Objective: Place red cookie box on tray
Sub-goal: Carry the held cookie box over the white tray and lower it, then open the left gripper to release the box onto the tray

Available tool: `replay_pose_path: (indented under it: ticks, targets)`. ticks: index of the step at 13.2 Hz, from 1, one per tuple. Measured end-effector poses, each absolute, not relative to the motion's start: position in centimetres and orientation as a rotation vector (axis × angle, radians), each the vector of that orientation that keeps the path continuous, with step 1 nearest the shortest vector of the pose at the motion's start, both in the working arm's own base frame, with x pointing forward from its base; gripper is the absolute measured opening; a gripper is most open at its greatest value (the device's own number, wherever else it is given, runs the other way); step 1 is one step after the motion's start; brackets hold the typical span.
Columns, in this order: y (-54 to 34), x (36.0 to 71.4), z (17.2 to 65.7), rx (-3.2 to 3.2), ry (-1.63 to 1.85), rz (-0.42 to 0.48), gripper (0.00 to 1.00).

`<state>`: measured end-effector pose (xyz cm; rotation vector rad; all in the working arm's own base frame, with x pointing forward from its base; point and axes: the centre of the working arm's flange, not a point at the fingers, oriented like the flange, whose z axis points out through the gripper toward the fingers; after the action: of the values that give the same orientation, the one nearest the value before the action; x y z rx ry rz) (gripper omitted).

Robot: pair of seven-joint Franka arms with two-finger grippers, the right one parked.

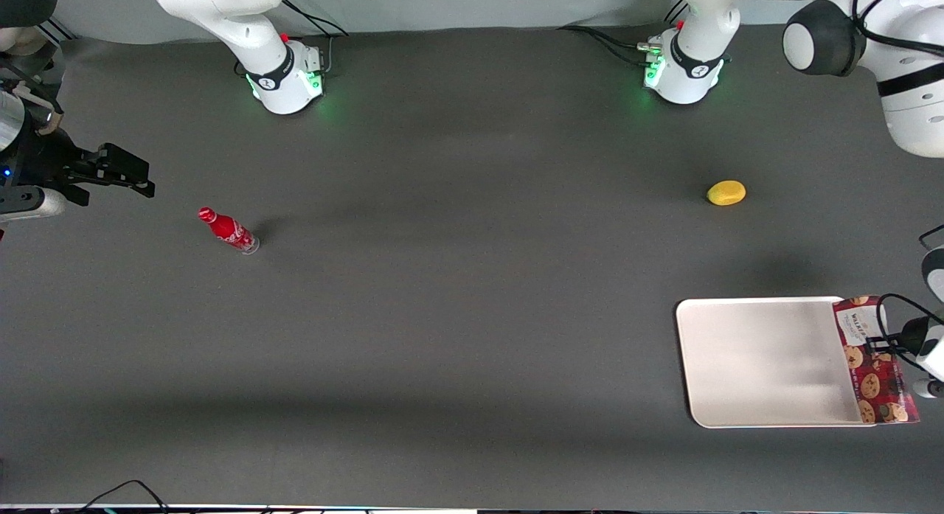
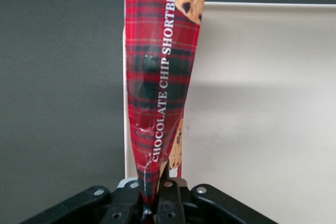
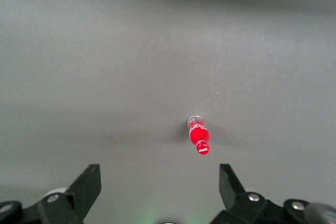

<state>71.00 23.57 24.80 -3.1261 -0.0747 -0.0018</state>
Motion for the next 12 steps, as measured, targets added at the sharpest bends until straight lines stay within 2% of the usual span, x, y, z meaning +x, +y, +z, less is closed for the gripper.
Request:
replay_pose_path:
  ticks: [3,8,9,12]
  targets:
    - [23.7,70.4,22.4,-3.118,-0.085,-0.007,0.07]
    - [23.7,70.4,22.4,-3.119,-0.086,-0.007,0.07]
    - [23.7,70.3,22.4,-3.120,-0.087,-0.004,0.14]
    - [23.1,69.8,21.1,-3.135,-0.081,0.032,0.48]
